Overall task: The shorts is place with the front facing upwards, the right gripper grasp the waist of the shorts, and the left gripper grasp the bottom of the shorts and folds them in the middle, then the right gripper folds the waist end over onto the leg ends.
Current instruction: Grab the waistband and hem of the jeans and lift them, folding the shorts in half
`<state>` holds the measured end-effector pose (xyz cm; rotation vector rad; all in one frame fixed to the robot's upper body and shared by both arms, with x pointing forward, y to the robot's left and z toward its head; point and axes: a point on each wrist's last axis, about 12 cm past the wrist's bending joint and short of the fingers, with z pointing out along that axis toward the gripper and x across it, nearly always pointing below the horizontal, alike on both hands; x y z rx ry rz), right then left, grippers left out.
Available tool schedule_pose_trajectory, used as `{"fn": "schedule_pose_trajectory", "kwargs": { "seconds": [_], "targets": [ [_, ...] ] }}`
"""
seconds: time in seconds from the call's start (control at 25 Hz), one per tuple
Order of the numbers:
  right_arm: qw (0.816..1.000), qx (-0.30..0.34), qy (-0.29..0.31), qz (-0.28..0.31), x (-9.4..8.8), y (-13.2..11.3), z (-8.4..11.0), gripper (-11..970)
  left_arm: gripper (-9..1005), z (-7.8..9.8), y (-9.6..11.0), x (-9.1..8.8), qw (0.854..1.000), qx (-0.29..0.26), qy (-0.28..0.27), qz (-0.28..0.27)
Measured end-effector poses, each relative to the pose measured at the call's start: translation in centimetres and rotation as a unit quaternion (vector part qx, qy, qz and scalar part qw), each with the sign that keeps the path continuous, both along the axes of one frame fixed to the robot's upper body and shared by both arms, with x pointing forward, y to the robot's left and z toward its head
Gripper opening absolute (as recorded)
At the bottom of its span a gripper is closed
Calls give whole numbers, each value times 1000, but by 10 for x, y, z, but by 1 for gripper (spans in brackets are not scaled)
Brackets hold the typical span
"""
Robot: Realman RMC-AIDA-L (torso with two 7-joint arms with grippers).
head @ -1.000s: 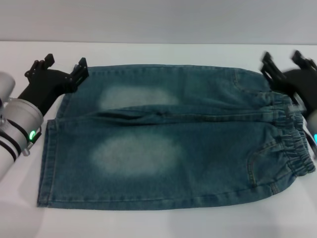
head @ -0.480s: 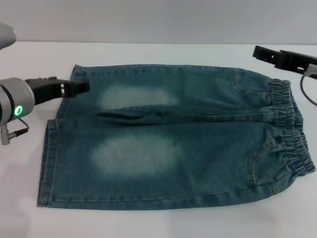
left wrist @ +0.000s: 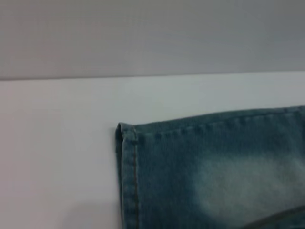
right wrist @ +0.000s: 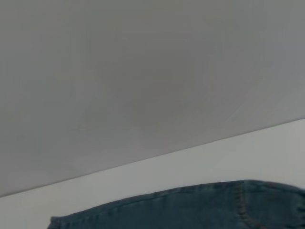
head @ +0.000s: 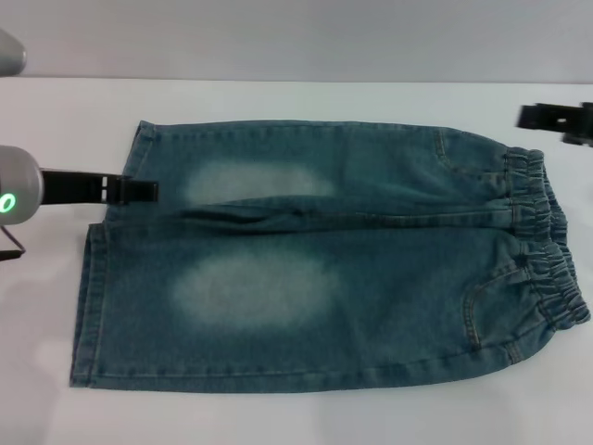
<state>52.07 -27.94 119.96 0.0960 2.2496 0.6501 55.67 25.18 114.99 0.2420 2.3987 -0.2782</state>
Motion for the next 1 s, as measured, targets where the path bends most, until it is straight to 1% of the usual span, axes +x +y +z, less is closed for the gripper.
{"fn": "schedule_pose_trajectory", "kwargs": {
  "seconds": [0.04,0.08,0.12,0.2,0.28,0.4,0.48,0.52,0.56,0.68,0.72,0.76,0.92,0.96,1.0],
  "targets": [
    [1000,-1,3,-4,-2,-4,1,695,843,2,2,-2,1000,3,4,-2],
    [1000,-1,8,-17,-7,-13,2,695,843,9,6,-8,1000,5,6,-3],
    [1000,-1,8,-17,-7,-13,2,695,843,9,8,-10,1000,5,10,-1],
    [999,0,18,-31,-12,-22,-1,695,843,10,10,-12,1000,5,12,1],
    [999,2,29,-43,-17,-29,-6,695,843,11,15,-18,1000,5,24,6],
    [997,4,47,-59,-25,-39,-14,695,843,10,18,-20,999,7,33,9],
    [996,5,58,-63,-29,-42,-17,695,844,10,21,-22,999,8,42,11],
    [996,5,63,-63,-31,-43,-18,695,844,6,26,-29,997,11,69,13],
    [996,5,67,-64,-33,-43,-20,695,844,5,27,-33,997,12,80,12],
    [995,3,75,-69,-36,-47,-22,695,844,5,27,-35,996,12,85,11],
    [995,3,77,-71,-37,-49,-22,695,844,5,30,-45,994,17,105,11],
    [994,3,79,-73,-39,-50,-23,695,843,6,31,-49,993,17,116,12],
    [992,-3,89,-84,-42,-56,-28,695,843,7,32,-51,993,18,120,11],
    [992,-4,92,-87,-43,-57,-30,695,844,5,31,-58,989,19,146,6],
    [992,-4,94,-88,-43,-58,-31,695,844,5,31,-58,989,19,146,6]
  ]
}}
